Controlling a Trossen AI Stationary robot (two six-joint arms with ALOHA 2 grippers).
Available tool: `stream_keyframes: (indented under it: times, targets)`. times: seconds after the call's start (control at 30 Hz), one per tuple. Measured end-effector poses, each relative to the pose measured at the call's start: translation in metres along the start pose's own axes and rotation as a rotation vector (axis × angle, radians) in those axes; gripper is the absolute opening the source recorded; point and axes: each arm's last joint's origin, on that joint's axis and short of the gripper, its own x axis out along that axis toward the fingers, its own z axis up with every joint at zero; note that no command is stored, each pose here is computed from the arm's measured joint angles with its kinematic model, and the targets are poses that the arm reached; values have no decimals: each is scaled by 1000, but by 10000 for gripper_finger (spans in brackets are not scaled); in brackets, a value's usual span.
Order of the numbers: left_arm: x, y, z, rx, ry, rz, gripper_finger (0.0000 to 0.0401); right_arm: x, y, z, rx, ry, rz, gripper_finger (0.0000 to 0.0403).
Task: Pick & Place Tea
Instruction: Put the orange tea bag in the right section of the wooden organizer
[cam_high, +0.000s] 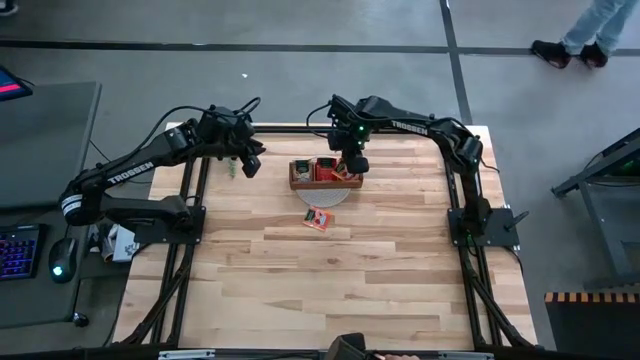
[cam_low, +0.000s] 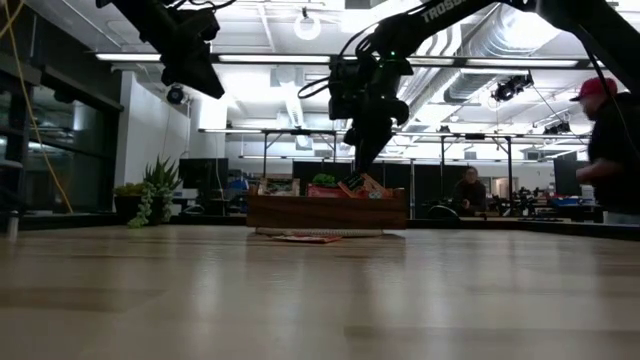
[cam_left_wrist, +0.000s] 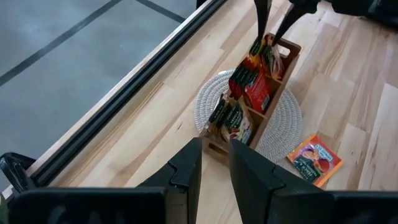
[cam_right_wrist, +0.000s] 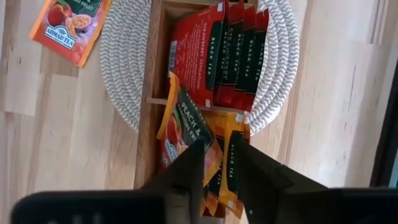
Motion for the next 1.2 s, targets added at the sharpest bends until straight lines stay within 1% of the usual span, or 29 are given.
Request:
stream_keyframes:
  times: [0.33,0.63,1.0,1.2]
  targets:
    - [0,0,0,2,0,1,78,0,0,0,-3,-2,0,6]
    - [0,0,0,2,0,1,78,-6,-1,3,45,-36,-30,2]
    - [0,0,0,-1,0,1,78,-7,-3,2,238,-43,-32,1]
    - [0,0,0,-1,0,1,78,-11,-3,3,252,-62,-47,0]
